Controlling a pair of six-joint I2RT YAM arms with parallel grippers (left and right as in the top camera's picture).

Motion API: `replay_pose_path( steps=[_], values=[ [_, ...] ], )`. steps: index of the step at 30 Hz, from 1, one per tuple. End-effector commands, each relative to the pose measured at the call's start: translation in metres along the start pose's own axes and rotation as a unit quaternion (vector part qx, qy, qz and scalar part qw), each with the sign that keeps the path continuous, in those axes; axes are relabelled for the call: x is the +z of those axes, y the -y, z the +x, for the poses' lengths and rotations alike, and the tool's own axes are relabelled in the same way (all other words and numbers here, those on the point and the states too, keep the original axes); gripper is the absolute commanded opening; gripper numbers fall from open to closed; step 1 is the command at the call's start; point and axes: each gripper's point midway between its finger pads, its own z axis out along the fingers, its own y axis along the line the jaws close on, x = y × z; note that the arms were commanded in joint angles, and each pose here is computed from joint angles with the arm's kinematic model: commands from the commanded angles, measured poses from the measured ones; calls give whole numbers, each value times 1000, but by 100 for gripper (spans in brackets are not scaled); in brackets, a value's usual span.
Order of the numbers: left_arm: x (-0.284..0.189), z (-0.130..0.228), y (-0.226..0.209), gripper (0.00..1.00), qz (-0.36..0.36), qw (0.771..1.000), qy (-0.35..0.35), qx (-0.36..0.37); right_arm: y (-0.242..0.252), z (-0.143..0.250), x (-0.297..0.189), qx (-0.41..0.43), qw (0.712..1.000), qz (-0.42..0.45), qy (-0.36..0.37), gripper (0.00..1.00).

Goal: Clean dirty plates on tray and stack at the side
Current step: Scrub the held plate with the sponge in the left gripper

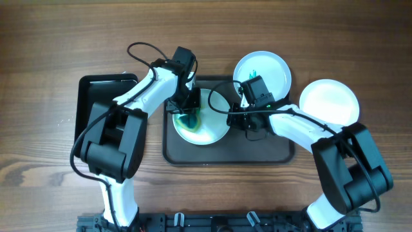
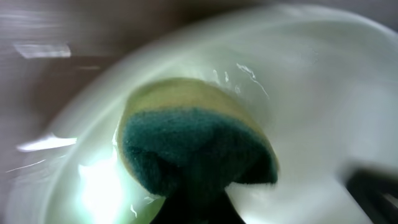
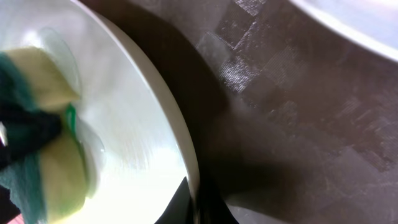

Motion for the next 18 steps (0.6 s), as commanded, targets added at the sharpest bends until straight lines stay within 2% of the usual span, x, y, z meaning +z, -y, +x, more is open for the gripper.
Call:
replay_pose_path(
  steps=[1,2,3,4,5,7,8,10,12,18],
  values=[
    [31,63,84,4,216,956,-113,166,-2,3,9,-5,1000,-2,-12,4],
    [37,62,82,4,191,961,-106,171,-2,3,9,-6,1000,-2,-12,4],
    [44,53,68,4,140,975,-95,145,-2,3,9,-6,1000,-2,-12,4],
    [51,38,43,4,57,992,-70,84,-2,3,9,-5,1000,-2,-12,4],
    [52,24,13,4,-28,999,-38,22,-2,3,9,-5,1000,-2,-12,4],
    [42,6,-38,4,-163,983,26,-77,-2,4,9,-5,1000,-2,-12,4],
    [29,-1,-65,4,-234,962,66,-120,-1,4,9,-6,1000,-2,-12,4],
    [7,-5,-92,4,-315,928,112,-162,-1,4,9,-5,1000,-1,-12,4],
    [-3,-7,-102,4,-348,911,134,-176,-1,5,9,-2,1000,-2,-15,4],
    [-2,14,-103,4,-354,914,88,-174,0,7,9,1,1000,1,-20,4]
  ],
)
